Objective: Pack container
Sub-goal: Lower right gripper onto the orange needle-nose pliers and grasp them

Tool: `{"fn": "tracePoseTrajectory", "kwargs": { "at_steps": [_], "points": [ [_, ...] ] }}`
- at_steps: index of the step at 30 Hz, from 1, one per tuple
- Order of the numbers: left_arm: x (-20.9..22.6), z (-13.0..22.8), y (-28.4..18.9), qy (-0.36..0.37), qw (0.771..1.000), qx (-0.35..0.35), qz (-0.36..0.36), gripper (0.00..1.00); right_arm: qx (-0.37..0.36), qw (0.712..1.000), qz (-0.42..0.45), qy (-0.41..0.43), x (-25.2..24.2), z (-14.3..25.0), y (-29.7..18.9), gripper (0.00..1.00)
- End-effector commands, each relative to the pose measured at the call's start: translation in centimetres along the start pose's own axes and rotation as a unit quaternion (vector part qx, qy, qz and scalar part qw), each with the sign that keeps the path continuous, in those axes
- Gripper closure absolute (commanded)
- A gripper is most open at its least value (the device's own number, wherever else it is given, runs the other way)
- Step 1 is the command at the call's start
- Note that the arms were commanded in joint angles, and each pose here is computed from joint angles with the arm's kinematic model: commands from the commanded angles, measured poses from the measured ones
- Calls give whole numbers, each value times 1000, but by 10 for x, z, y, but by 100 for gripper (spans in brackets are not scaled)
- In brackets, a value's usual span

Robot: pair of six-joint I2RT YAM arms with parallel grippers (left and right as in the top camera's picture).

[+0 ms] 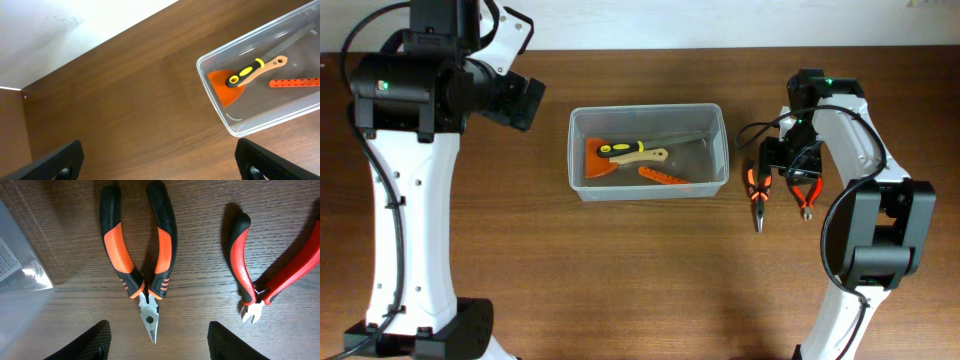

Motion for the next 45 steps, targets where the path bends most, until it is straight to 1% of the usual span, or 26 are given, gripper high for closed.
{"fn": "tracePoseTrajectory", "kwargs": {
  "at_steps": [1, 6, 9, 13, 15, 16, 20, 26, 29, 31, 32, 33, 34, 40, 43, 45],
  "points": [
    [1, 0, -3, -10, 1000, -3, 0, 1, 9, 1000, 0, 11, -1, 0, 6, 38],
    [0, 0, -3, -10, 1000, -3, 0, 1, 9, 1000, 4, 11, -4, 0, 13, 37],
    [0, 0, -3, -10, 1000, -2, 0, 1, 12, 1000, 5, 12, -6, 2, 23, 34],
    [0, 0, -3, -10, 1000, -2, 0, 1, 19, 1000, 7, 13, -9, 7, 38, 34],
    [0, 0, -3, -10, 1000, -2, 0, 1, 22, 1000, 8, 16, -10, 10, 45, 40],
    [0, 0, -3, -10, 1000, -2, 0, 1, 24, 999, 8, 22, -11, 11, 48, 44],
    [0, 0, -3, -10, 1000, -3, 1, 1, 25, 998, 8, 52, -11, 13, 54, 45],
    [-7, -4, -3, -10, 1000, -16, 23, 1, 23, 997, 4, 69, -9, 12, 54, 43],
    [-7, -4, -3, -10, 1000, -16, 23, 1, 22, 997, -3, 80, -7, 11, 56, 34],
    [-7, -4, -3, -10, 1000, -16, 23, 1, 31, 997, -31, 71, 2, 13, 55, 34],
    [-7, -4, -3, -10, 1000, -16, 23, 1, 41, 996, -60, 56, 11, 16, 54, 34],
    [-7, -4, -3, -10, 1000, -16, 23, 1, 47, 995, -82, 42, 18, 18, 52, 38],
    [-7, -4, -3, -10, 1000, -17, 23, 1, 50, 994, -94, 37, 22, 19, 51, 39],
    [-7, -4, -3, -10, 1000, -17, 23, 1, 39, 994, -98, 35, 24, 16, 37, 38],
    [-7, -4, -3, -10, 1000, -16, 23, 1, 20, 994, -97, 37, 24, 11, 27, 33],
    [-7, -4, -3, -10, 1000, -16, 23, 1, 5, 996, -76, 51, 17, 6, 24, 32]
  ]
}}
Point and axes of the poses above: each gripper's point midway between its finger pads, its own y axis out along the fingers, its own x axis along the line the jaws close on, z = x × y, the point moved 1 cm from there along -y, back along the fingers, and after that the axes turned 11 degrees about y, right-handed, at the moved point
